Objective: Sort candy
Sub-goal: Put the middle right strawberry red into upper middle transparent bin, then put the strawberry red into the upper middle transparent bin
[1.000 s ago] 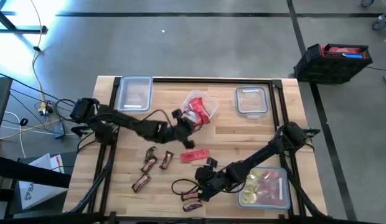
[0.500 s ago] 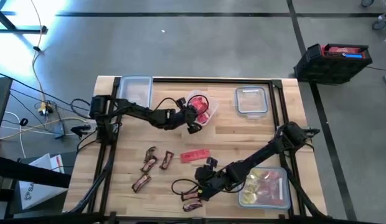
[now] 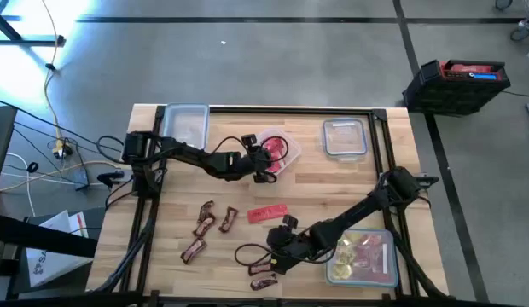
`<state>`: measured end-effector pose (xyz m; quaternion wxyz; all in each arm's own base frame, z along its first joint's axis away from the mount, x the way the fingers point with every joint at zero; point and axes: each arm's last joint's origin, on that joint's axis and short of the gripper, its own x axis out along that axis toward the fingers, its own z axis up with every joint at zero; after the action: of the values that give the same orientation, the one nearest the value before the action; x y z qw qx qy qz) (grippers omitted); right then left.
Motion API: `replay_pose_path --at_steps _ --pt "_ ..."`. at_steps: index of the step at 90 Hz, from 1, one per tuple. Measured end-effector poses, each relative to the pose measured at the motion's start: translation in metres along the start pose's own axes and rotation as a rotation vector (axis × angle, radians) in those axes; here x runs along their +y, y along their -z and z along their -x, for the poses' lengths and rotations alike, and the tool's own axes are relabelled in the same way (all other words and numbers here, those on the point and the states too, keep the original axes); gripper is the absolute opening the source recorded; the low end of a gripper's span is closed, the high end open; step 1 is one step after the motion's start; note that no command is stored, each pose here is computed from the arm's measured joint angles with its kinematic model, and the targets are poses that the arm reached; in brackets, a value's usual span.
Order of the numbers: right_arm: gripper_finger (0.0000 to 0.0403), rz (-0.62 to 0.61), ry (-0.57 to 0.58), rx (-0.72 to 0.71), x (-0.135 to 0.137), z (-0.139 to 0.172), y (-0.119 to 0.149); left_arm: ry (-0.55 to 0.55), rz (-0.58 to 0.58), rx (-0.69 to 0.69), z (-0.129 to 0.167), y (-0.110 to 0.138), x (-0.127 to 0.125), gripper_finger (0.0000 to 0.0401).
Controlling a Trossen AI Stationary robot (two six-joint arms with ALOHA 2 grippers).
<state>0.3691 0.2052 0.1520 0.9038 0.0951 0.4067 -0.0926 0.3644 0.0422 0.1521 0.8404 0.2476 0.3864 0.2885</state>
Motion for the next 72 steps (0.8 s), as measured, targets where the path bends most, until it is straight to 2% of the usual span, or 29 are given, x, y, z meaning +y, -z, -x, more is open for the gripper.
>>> replay_pose_path --at_steps 40,57,72 --pt "0.0176 0.000 0.013 -0.009 -0.001 0.000 0.000 -0.046 0.091 -0.024 0.005 -0.005 0.000 0.0126" --pt "0.0176 0.027 0.023 -0.007 -0.005 -0.003 -0.004 0.022 0.172 -0.074 0.048 -0.018 -0.001 0.0127" --pt "0.0176 0.027 0.030 0.023 -0.012 -0.006 -0.006 0.146 0.169 0.021 0.094 -0.009 -0.006 0.0127"
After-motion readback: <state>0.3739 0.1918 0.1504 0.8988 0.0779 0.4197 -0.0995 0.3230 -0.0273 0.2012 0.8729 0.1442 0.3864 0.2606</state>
